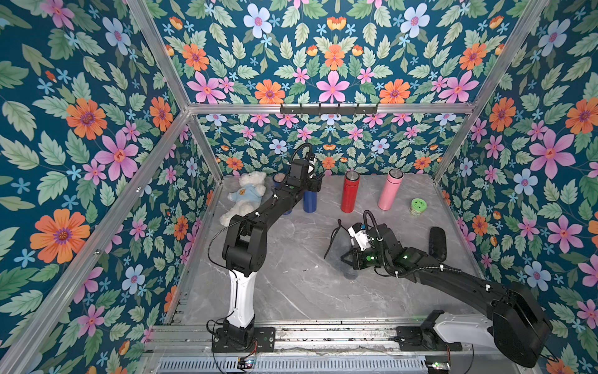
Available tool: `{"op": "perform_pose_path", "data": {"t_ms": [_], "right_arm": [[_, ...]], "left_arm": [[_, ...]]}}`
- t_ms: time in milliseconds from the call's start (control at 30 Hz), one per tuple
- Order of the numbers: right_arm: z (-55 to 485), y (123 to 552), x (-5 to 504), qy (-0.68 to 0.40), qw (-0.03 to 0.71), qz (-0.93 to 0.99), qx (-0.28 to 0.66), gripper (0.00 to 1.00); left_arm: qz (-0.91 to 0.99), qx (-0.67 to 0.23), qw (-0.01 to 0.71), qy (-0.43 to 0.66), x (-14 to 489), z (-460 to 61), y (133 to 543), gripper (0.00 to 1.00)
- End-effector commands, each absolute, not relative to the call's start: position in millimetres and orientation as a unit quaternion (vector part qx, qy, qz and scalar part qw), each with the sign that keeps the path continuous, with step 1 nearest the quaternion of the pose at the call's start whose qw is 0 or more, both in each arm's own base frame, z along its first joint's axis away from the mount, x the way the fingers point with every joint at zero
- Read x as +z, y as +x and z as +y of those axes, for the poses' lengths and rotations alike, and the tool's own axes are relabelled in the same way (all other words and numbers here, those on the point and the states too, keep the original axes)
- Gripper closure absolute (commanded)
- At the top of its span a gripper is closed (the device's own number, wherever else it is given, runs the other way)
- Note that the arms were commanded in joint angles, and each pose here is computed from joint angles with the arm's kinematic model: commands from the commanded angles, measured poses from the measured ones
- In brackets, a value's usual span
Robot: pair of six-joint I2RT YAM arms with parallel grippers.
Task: Wipe the surface of the thermos
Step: Pick up the thermos from the center of the board, then wipe the dirt from the surface of the thermos.
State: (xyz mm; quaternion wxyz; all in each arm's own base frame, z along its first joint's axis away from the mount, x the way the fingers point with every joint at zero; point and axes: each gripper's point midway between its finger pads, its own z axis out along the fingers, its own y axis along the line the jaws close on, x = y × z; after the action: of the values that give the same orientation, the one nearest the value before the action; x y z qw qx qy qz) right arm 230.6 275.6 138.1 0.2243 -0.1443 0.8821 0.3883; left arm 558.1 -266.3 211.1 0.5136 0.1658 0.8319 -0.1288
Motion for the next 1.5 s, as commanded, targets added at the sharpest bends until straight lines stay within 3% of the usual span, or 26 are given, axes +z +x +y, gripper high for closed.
{"op": "perform_pose_path", "data": {"t_ms": [0, 100, 133, 500, 867, 1300, 1467], "right_arm": [[277.9, 232.4, 143.6, -0.147, 0.234, 0.876, 0.396, 1.00], [277.8, 232.9, 146.2, -0.147, 0.238, 0.874, 0.397, 1.00], [276.9, 234.3, 147.7, -0.145, 0.240, 0.874, 0.396, 1.00], [254.3, 270.4, 199.2, -0.132, 0.300, 0.852, 0.408, 1.00], [259.8, 286.0, 271.2, -0.195, 0.338, 0.790, 0.472, 1.00], [292.8, 299.3, 263.6, -0.222, 0.298, 0.736, 0.566, 1.00], [304.9, 299.4, 239.5, -0.222, 0.279, 0.735, 0.577, 1.00]], "left_arm": [[0.827, -0.138, 0.517, 0.171, 218.0, -269.0, 555.7, 0.61], [0.825, -0.153, 0.514, 0.178, 220.0, -271.3, 548.7, 0.98], [0.820, -0.167, 0.515, 0.189, 222.3, -275.1, 542.5, 1.00], [0.751, -0.282, 0.522, 0.290, 254.9, -291.1, 451.6, 1.00], [0.681, -0.309, 0.498, 0.439, 227.7, -308.2, 347.5, 1.00], [0.614, -0.372, 0.449, 0.532, 224.0, -316.8, 291.0, 1.00], [0.598, -0.386, 0.436, 0.550, 222.9, -317.6, 280.2, 1.00]]}}
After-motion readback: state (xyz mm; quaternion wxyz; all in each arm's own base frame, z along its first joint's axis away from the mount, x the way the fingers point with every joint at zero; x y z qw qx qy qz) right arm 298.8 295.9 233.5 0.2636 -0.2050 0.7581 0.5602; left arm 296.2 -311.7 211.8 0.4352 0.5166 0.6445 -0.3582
